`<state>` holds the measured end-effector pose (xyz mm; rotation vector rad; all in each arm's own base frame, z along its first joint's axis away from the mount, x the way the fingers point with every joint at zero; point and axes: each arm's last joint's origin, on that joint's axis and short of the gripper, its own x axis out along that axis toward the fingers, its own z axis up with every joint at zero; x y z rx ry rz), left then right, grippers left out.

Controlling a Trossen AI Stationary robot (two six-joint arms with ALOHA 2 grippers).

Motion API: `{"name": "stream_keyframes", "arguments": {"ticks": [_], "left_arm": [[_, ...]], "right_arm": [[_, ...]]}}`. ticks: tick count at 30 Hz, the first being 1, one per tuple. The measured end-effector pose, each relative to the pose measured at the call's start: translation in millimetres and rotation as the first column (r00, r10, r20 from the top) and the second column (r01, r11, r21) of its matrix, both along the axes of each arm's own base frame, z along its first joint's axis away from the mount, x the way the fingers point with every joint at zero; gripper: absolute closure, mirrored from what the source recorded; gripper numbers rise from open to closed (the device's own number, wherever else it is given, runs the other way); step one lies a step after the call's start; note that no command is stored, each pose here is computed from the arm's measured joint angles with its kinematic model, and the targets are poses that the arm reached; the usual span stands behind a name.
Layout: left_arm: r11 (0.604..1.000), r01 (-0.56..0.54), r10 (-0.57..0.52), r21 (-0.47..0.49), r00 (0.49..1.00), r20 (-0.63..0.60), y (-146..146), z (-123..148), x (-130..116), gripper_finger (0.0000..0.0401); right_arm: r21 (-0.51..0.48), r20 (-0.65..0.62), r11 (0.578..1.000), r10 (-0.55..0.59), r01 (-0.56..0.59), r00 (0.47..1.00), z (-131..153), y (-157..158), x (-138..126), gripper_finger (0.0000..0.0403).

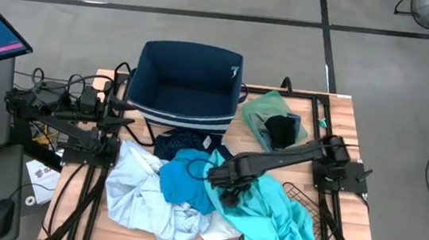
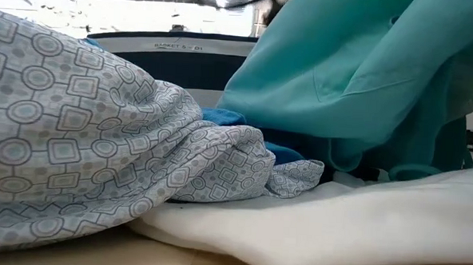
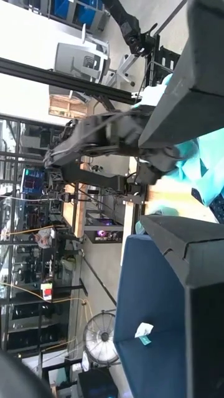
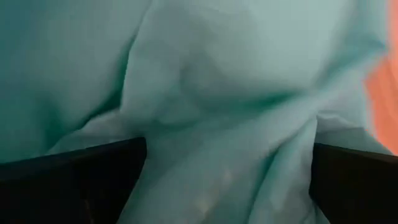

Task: Pick & Place Cloths
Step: Put the light blue shorts into the black wire basket

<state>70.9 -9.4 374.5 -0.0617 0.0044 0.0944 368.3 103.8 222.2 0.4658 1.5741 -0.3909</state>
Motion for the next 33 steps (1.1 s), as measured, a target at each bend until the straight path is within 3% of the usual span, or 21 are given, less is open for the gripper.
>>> {"name": "stream_keyframes", "arguments": {"ticks": [4, 7, 11, 15, 16, 20, 23, 29, 33], "left_arm": [[1.000, 0.000, 0.000, 0.000, 1.000, 0.000, 0, 0, 0, 0.0230], [1.000, 0.001, -0.001, 0.000, 1.000, -0.001, 0, 0, 0, 0.0229], [1.000, 0.000, 0.000, 0.000, 1.000, -0.001, 0, 0, 0, 0.0229], [1.000, 0.000, 0.000, 0.000, 1.000, -0.001, 0, 0, 0, 0.0229], [1.000, 0.001, -0.001, 0.000, 1.000, -0.001, 0, 0, 0, 0.0229], [1.000, 0.001, -0.001, 0.000, 1.000, -0.001, 0, 0, 0, 0.0229], [1.000, 0.000, 0.000, -0.003, 1.000, -0.001, 0, 0, 0, 0.0229], [1.000, 0.001, -0.001, -0.003, 1.000, -0.001, 0, 0, 0, 0.0229], [1.000, 0.000, 0.000, -0.003, 1.000, -0.001, 0, 0, 0, 0.0229]], "right_arm": [[0.006, -0.034, 1.000, 0.026, -0.026, 0.999, -19, 0, 8, 0.0034], [0.003, -0.053, 1.000, 0.031, -0.031, 0.998, -25, 1, 9, 0.0082], [-0.001, -0.066, 0.999, 0.033, -0.033, 0.997, -28, 4, 8, 0.0195], [0.000, -0.065, 0.999, 0.035, -0.035, 0.997, -23, 4, 6, 0.0358], [0.003, -0.050, 0.999, 0.041, -0.041, 0.998, -19, 3, 5, 0.0379], [-0.014, 0.044, 1.000, 0.010, -0.009, 0.999, 14, 0, -5, 0.0393], [-0.020, 0.155, 0.998, -0.060, 0.064, 0.986, 55, -4, -24, 0.0397], [-0.017, 0.344, 0.965, -0.242, 0.263, 0.908, 135, -9, -94, 0.0400], [0.028, 0.342, 0.930, -0.353, 0.366, 0.871, 165, -7, -149, 0.0401]]}}
